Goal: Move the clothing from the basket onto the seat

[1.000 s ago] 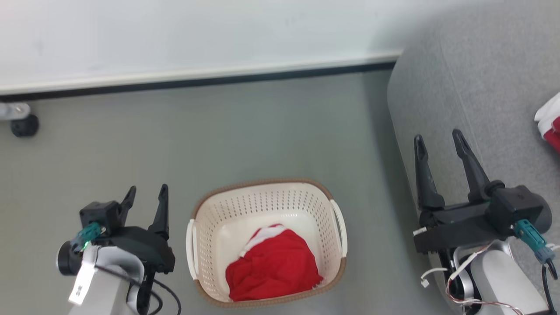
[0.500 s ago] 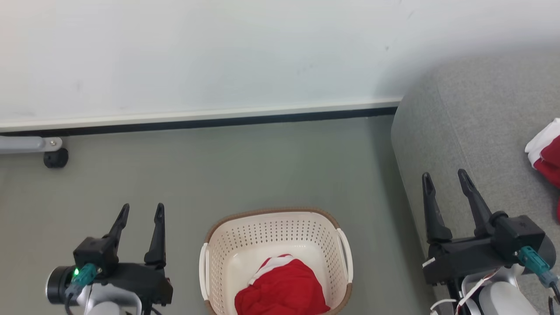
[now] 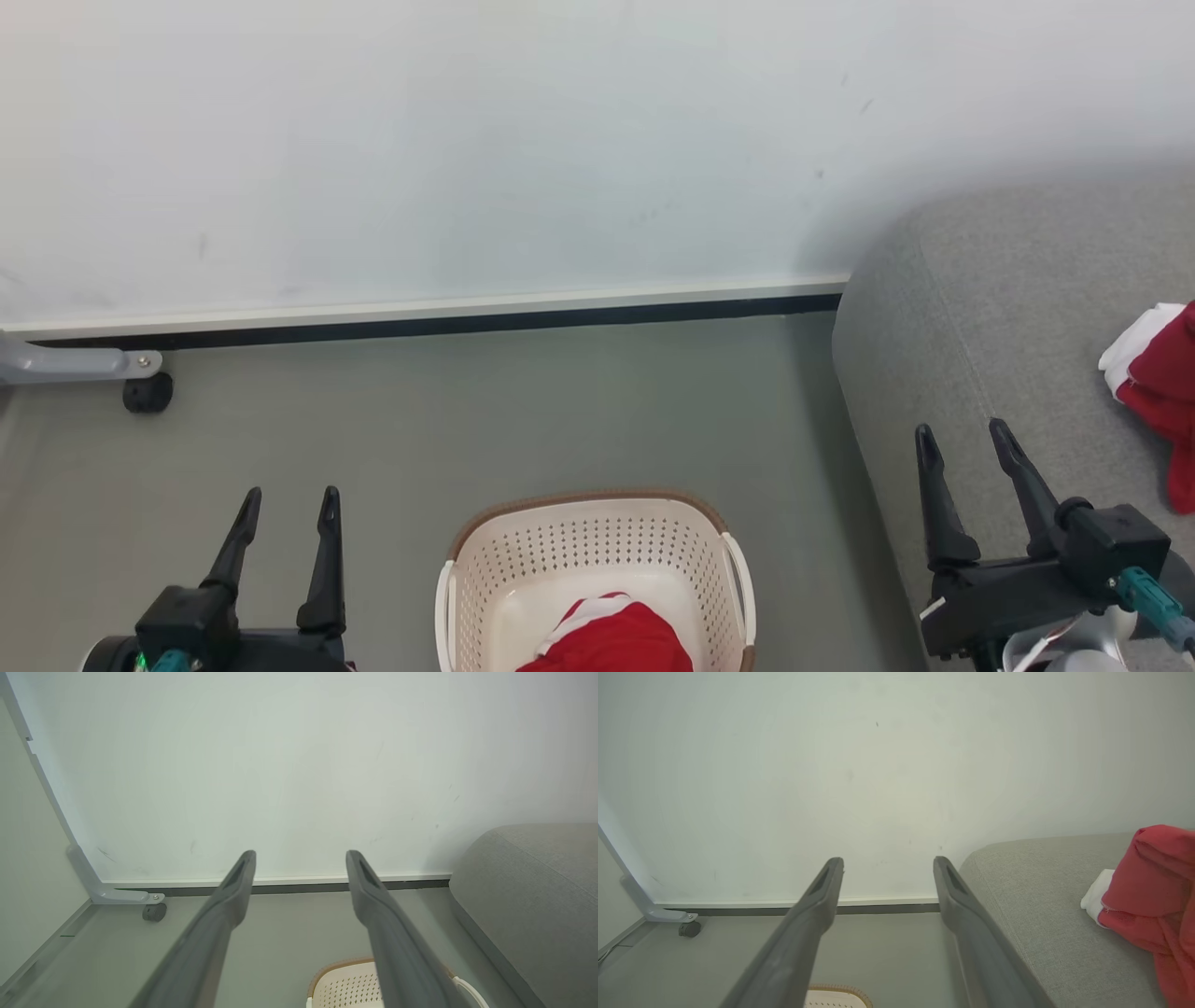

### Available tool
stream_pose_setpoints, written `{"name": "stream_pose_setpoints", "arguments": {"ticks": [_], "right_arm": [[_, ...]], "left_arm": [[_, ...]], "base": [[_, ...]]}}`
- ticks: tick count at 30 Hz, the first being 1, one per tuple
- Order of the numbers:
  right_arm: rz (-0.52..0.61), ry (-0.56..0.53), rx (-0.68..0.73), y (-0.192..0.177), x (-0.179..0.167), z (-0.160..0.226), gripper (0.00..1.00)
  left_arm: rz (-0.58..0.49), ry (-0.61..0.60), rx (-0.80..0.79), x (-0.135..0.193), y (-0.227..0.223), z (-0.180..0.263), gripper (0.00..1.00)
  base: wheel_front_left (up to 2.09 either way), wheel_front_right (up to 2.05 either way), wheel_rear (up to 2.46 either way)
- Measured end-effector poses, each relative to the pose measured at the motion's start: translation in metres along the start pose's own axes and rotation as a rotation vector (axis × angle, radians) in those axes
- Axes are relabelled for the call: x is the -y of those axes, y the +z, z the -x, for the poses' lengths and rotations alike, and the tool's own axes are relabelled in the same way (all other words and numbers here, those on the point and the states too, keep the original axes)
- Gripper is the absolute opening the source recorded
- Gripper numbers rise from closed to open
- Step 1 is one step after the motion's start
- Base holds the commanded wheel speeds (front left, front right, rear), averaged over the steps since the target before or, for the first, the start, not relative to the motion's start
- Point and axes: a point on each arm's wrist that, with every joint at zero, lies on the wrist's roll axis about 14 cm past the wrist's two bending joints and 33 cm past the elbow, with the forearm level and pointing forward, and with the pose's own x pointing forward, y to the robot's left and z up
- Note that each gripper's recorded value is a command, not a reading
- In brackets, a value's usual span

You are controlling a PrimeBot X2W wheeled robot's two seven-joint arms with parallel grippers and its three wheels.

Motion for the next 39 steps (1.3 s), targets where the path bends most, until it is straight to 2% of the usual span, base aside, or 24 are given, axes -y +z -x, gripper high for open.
{"name": "stream_pose_setpoints", "arguments": {"ticks": [9,39], "right_arm": [[0.000,0.000,0.003,0.005,0.000,0.010,1.00],[-0.009,-0.001,-0.001,0.013,0.001,0.007,1.00]], "left_arm": [[0.005,0.019,0.031,-0.004,0.014,0.016,1.00],[-0.012,0.044,0.021,-0.008,0.032,0.014,1.00]], "base": [[0.00,0.00,0.00],[0.00,0.00,0.00]]}}
